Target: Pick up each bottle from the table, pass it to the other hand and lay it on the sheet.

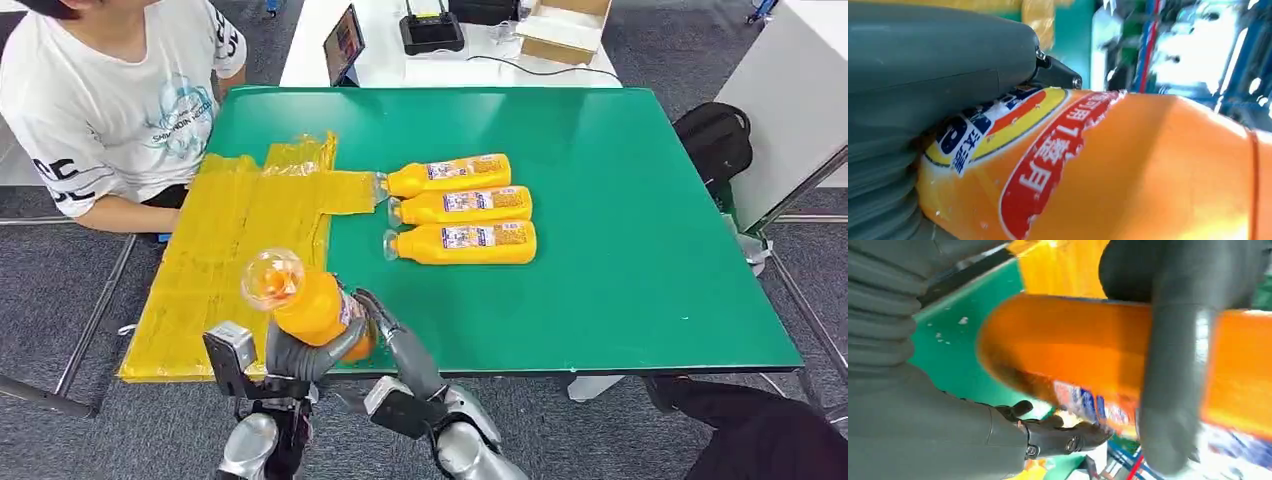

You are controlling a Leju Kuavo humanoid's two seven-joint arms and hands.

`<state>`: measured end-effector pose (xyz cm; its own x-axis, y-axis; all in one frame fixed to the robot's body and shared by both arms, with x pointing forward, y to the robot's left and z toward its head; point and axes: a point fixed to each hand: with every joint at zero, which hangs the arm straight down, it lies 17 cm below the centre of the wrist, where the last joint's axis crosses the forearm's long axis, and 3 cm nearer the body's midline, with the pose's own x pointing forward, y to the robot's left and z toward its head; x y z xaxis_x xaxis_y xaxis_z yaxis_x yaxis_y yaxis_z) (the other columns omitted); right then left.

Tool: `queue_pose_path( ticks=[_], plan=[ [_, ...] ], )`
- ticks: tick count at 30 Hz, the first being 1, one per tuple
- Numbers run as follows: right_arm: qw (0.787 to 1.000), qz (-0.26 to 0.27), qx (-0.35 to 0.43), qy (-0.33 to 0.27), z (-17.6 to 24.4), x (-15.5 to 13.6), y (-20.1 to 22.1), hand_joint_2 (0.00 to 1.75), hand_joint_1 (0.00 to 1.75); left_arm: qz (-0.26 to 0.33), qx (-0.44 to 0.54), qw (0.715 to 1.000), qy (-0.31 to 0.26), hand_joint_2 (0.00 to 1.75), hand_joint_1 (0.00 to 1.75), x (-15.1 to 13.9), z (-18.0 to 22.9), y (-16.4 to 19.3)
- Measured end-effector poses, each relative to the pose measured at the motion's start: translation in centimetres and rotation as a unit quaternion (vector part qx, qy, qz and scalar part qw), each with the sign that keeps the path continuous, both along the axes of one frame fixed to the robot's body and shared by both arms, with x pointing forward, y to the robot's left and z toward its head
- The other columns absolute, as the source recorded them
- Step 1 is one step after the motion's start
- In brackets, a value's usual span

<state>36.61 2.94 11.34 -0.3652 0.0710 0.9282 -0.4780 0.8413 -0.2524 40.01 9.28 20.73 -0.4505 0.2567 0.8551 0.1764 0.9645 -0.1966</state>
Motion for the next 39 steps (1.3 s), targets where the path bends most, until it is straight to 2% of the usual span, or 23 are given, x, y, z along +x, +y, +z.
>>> queue_pose_path(
  ticks=[4, 8, 12, 15, 20, 26, 29, 36, 39],
  plan=[
    [0.998, -0.017, 0.052, -0.012, 2.8, 0.3, -1.6, 0.00, 0.00, 0.088, 0.060, 0.993, -0.041, 1.75, 1.75, 2.1, 1.9, 3.7],
    [0.993, -0.070, 0.076, -0.062, 6.1, 1.4, -4.2, 0.00, 0.00, 0.176, 0.147, 0.971, -0.069, 1.75, 1.75, 4.2, 2.7, 6.9],
    [0.980, -0.129, 0.100, -0.112, 9.2, 1.7, -6.8, 0.00, 0.00, 0.257, 0.268, 0.924, -0.087, 1.75, 1.75, 6.5, 2.0, 9.6],
    [0.970, -0.161, 0.123, -0.138, 11.1, 1.6, -8.3, 0.00, 0.00, 0.289, 0.359, 0.883, -0.088, 1.75, 1.75, 8.3, 0.6, 10.8],
    [0.953, -0.193, 0.157, -0.170, 13.8, 1.1, -10.0, 0.00, 0.00, 0.290, 0.499, 0.815, -0.060, 1.75, 1.75, 11.6, -3.4, 12.6],
    [0.941, -0.213, 0.187, -0.187, 16.0, 0.8, -11.3, 0.00, 0.00, 0.261, 0.606, 0.751, 0.002, 1.75, 1.75, 14.5, -8.0, 15.9],
    [0.939, -0.213, 0.192, -0.189, 16.4, 0.7, -11.3, 0.00, 0.00, 0.238, 0.638, 0.732, 0.031, 1.75, 1.75, 15.2, -10.0, 17.1],
    [0.938, -0.214, 0.196, -0.189, 16.6, 0.7, -11.4, 0.00, 0.00, 0.225, 0.657, 0.717, 0.056, 1.75, 1.75, 15.6, -11.5, 18.8],
    [0.939, -0.212, 0.201, -0.184, 16.5, 0.7, -11.4, 0.00, 0.00, 0.205, 0.680, 0.700, 0.071, 1.75, 1.75, 15.6, -12.9, 19.0]
  ],
)
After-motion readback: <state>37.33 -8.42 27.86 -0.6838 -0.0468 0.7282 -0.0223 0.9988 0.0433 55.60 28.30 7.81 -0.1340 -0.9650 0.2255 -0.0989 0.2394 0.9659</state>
